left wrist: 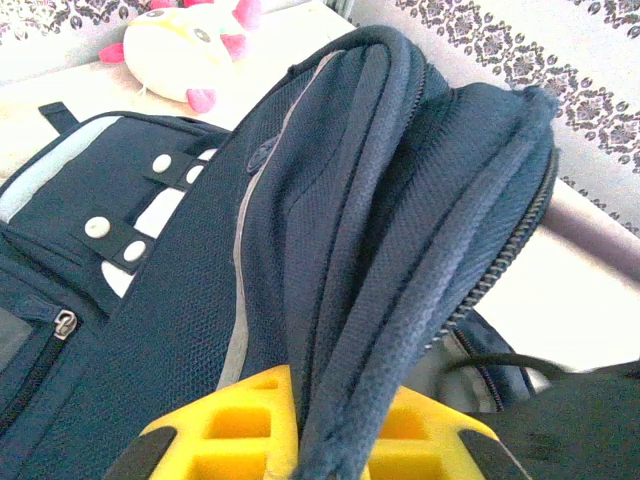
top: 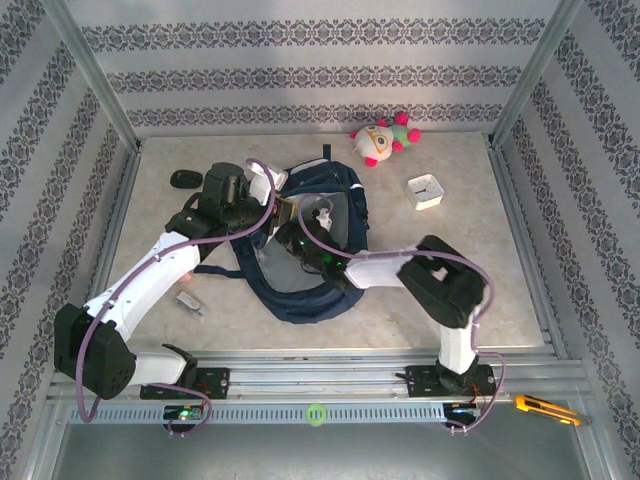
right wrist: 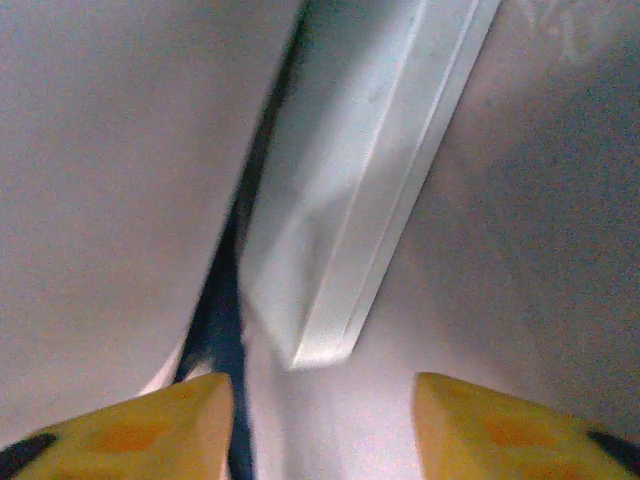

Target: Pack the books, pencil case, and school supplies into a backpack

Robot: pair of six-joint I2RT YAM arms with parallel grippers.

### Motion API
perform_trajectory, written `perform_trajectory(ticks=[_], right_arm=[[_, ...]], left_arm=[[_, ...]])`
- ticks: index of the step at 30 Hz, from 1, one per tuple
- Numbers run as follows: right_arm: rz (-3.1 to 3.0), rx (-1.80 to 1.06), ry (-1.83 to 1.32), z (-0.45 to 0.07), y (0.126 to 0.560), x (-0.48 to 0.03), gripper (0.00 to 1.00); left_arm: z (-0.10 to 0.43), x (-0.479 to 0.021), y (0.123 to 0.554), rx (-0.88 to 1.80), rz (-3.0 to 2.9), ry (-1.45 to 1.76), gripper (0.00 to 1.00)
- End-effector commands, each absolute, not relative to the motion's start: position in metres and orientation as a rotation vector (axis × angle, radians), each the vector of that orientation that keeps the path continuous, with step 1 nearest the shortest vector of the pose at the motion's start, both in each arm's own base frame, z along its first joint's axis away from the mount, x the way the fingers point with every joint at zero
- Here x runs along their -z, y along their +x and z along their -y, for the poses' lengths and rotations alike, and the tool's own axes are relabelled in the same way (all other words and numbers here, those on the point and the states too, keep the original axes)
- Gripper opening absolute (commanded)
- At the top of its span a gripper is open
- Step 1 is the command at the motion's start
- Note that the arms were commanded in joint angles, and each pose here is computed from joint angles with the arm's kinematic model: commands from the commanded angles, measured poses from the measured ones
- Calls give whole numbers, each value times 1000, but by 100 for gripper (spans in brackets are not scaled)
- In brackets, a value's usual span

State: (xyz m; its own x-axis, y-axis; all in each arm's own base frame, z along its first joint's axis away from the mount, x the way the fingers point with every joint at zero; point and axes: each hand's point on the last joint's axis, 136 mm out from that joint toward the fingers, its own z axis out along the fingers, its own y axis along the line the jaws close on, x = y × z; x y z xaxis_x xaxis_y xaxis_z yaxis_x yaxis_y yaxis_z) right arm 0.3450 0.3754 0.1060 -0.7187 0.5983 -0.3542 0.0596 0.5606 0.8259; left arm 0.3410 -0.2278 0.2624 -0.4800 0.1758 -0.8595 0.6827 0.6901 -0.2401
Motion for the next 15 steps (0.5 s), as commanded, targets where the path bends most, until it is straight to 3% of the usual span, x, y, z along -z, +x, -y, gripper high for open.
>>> perform_trajectory(ticks=[1, 7, 15], right_arm=[[-2147, -1130, 364, -365, 312, -143, 60], [-2175, -1095, 148, -338, 271, -170, 74], [-1933, -1183, 210, -298, 277, -257, 88]], left_arm=[[231, -315, 342, 698, -1811, 705, 0], [232, -302, 337, 730, -1862, 723, 0], [226, -276, 329, 615, -1816, 862, 0]])
